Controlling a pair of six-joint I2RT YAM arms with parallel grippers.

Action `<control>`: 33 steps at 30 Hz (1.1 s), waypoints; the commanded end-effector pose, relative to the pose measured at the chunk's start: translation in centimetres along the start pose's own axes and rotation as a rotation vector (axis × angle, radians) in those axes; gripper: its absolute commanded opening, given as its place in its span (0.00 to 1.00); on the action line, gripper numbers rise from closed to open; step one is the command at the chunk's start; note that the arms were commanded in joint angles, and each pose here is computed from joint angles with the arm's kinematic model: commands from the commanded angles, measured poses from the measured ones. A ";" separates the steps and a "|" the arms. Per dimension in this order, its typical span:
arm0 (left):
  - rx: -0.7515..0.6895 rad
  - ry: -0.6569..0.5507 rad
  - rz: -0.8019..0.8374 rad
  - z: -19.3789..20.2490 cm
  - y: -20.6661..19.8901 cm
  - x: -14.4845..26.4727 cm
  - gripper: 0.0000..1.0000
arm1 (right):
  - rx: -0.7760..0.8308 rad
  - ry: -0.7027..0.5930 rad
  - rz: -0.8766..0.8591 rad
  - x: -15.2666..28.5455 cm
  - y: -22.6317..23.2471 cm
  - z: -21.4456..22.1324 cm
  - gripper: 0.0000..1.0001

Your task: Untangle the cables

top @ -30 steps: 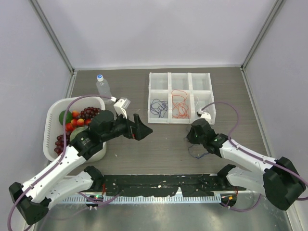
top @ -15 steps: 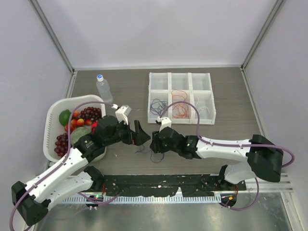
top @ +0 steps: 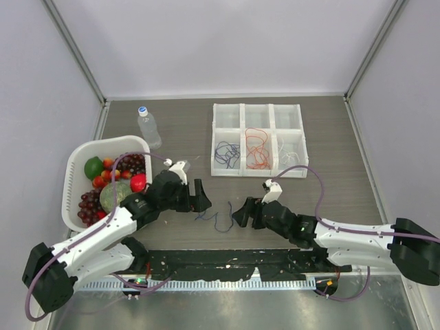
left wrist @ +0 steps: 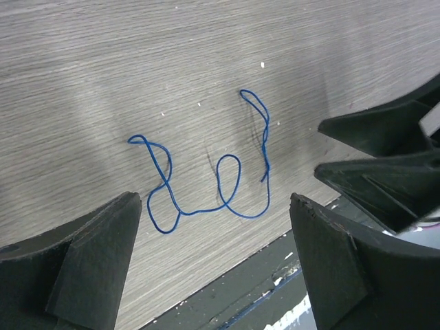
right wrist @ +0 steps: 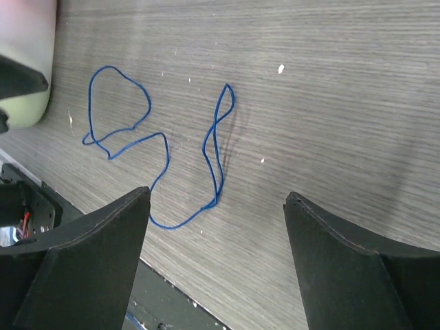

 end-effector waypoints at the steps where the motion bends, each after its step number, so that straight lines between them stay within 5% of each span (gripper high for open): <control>1: 0.027 -0.127 0.088 -1.7 -1.4 1.3 0.96 | -0.110 -0.117 -0.100 -1.2 2.2 -3.0 0.84; 15: 0.061 -0.205 0.207 -1.8 -2.7 4.1 1.00 | -0.003 0.063 -0.208 -8.1 7.7 0.1 0.83; 28: 0.036 -0.292 0.203 -3.1 -2.8 6.9 1.00 | 0.301 0.076 0.156 -9.9 7.6 5.3 0.82; 31: 0.035 -0.283 0.205 -3.0 -2.9 6.8 1.00 | 0.344 0.069 0.213 -9.9 6.7 5.8 0.76; 33: 0.036 -0.288 0.205 -3.1 -2.9 6.9 1.00 | 0.357 0.067 0.235 -10.1 6.2 6.0 0.61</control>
Point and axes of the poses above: each gripper's point midway between its finger pads, its own x axis back along the fingers, its own y axis along the line the jaws close on, z = x × y, the point moved 1 cm from there along x, back along the fingers, and after that the axes turned 1 degree about -x, right-handed, at the moved point
